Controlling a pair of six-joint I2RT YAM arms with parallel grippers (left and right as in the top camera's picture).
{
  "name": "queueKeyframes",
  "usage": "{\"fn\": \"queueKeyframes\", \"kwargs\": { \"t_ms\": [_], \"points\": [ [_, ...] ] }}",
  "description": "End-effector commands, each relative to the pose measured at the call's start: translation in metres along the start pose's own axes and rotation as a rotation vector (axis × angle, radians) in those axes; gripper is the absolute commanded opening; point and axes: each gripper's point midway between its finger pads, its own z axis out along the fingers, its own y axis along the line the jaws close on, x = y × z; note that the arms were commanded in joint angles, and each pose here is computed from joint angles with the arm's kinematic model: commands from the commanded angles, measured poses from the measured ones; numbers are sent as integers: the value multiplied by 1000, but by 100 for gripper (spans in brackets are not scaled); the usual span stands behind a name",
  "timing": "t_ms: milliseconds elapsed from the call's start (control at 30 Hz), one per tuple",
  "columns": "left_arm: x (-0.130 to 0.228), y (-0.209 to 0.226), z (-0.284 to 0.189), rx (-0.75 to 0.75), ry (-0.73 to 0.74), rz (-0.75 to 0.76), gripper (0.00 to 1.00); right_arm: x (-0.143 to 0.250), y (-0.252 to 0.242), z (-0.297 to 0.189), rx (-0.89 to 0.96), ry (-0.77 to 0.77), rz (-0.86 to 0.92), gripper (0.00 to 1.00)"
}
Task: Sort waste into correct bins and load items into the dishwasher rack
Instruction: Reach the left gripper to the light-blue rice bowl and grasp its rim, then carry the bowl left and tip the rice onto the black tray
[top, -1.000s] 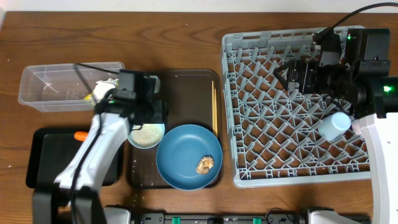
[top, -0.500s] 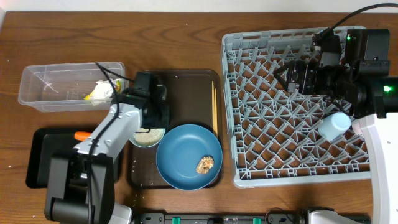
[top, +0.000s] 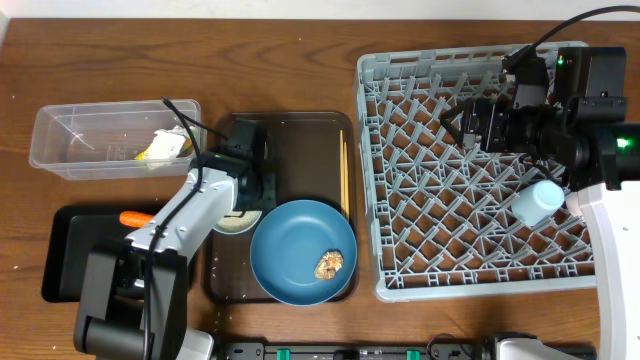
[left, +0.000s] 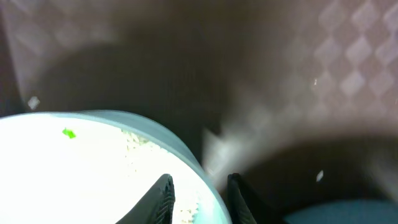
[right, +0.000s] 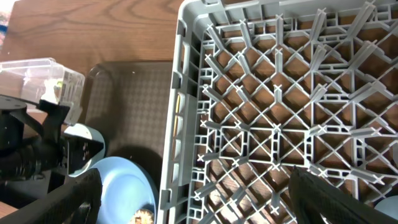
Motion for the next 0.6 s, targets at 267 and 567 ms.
{"fn": "queueKeyframes", "kwargs": {
  "t_ms": [267,567],
  "points": [
    [4,19,20,-122,21,7,28,1,4,-1,-6,4,-12,89],
    [4,16,23,-132,19,26,6,1,4,-1,-6,4,-12,89]
  ]
}}
